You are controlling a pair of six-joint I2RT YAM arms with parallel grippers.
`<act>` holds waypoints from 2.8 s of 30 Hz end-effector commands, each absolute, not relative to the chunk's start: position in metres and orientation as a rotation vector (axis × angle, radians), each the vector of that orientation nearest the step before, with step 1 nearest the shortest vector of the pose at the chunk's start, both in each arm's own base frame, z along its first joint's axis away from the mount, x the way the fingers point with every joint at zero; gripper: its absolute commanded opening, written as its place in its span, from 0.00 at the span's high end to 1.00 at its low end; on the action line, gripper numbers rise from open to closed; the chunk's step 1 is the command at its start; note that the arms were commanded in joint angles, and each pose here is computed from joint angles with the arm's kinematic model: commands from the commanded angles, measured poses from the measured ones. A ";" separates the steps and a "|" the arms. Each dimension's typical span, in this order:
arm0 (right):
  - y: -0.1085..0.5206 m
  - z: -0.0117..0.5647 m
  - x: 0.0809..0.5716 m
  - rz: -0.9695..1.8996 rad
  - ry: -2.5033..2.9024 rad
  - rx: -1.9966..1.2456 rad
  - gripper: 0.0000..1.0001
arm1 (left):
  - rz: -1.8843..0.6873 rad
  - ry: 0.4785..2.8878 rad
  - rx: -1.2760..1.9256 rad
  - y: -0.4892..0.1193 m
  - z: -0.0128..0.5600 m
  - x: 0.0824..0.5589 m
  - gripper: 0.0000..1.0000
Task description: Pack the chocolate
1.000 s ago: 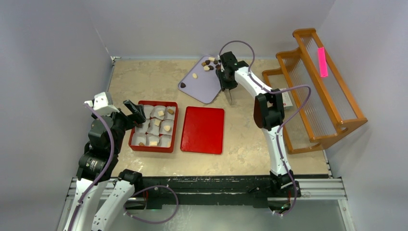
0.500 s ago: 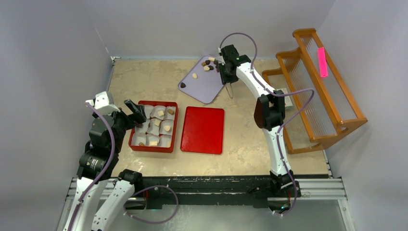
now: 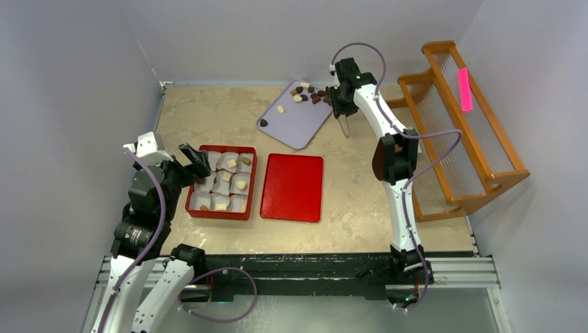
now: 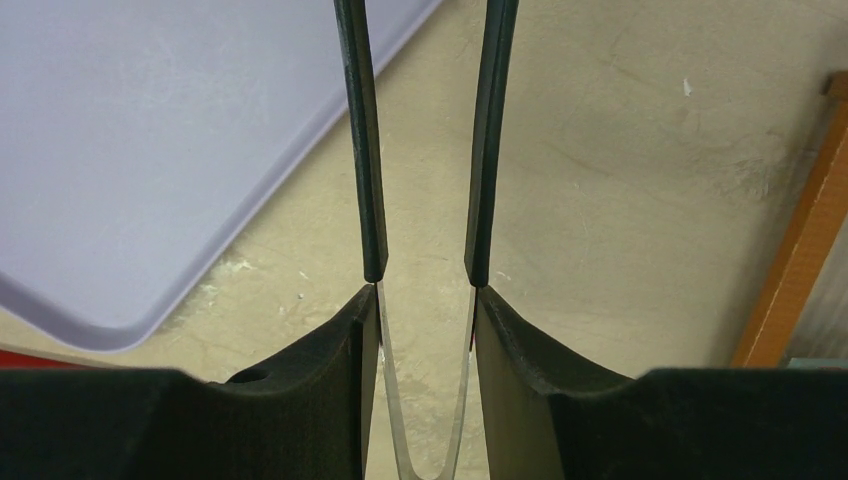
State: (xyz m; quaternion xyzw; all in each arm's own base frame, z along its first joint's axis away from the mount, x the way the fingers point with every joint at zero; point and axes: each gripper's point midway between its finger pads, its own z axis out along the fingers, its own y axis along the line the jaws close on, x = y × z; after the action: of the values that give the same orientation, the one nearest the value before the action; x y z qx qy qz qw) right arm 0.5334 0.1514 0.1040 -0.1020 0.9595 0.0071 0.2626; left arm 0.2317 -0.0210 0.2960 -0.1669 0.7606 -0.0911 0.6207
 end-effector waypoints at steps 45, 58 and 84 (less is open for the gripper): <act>0.190 0.068 0.565 0.071 2.507 -0.523 0.55 | -0.224 1.727 -0.381 -0.023 0.300 0.238 0.02; 0.201 0.066 0.568 0.079 2.481 -0.544 0.55 | -0.224 1.724 -0.383 -0.023 0.301 0.237 0.02; 0.209 0.096 0.561 0.092 2.411 -0.561 0.68 | -0.223 1.717 -0.386 -0.021 0.302 0.236 0.02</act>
State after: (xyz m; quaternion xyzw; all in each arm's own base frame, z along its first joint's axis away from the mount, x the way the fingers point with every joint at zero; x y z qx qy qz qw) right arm 0.5617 0.1974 0.0460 -0.2016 0.9377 0.0238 0.2819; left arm 0.2332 -0.0227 0.2962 -0.1647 0.7612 -0.0941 0.6202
